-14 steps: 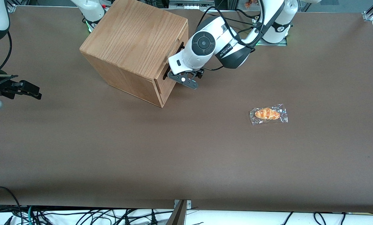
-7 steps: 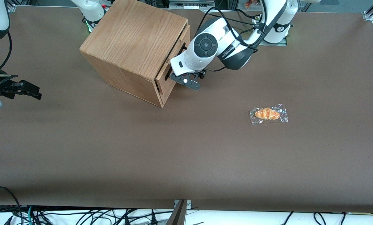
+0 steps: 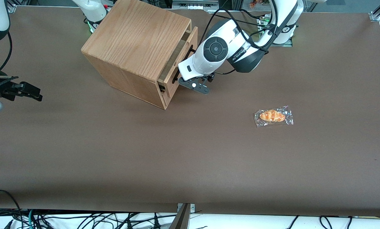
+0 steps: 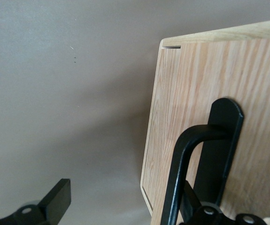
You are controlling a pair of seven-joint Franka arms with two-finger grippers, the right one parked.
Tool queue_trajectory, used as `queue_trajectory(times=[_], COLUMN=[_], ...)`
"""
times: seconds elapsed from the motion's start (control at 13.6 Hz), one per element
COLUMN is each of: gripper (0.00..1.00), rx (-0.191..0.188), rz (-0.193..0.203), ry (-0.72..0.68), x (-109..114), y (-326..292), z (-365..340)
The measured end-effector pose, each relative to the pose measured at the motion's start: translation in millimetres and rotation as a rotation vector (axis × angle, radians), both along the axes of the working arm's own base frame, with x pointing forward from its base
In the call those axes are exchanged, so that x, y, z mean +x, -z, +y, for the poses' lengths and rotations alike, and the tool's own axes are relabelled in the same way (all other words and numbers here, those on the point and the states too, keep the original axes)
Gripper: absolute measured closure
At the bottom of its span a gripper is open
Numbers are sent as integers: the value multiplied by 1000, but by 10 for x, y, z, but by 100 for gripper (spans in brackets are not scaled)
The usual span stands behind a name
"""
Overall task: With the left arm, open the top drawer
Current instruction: 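Pull the black handle outward with the left gripper, sliding the drawer open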
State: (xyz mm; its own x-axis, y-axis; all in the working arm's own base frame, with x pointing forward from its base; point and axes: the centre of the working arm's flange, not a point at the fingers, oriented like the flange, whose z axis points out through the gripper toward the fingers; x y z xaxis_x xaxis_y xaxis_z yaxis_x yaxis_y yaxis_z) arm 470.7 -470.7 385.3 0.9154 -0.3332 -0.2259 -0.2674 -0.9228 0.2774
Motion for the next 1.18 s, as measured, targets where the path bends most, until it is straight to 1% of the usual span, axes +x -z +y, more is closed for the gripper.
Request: queue_trajectory(times=[0.15,0.59,0.96,1.18], gripper=[0,0,0,0], rx=[5,10,20,23], rz=[-4,2,14,15], ry=[5,4,-10,-19], x=[2,16,89,121], y=[-9,16,39,30], z=[11,47,156,215])
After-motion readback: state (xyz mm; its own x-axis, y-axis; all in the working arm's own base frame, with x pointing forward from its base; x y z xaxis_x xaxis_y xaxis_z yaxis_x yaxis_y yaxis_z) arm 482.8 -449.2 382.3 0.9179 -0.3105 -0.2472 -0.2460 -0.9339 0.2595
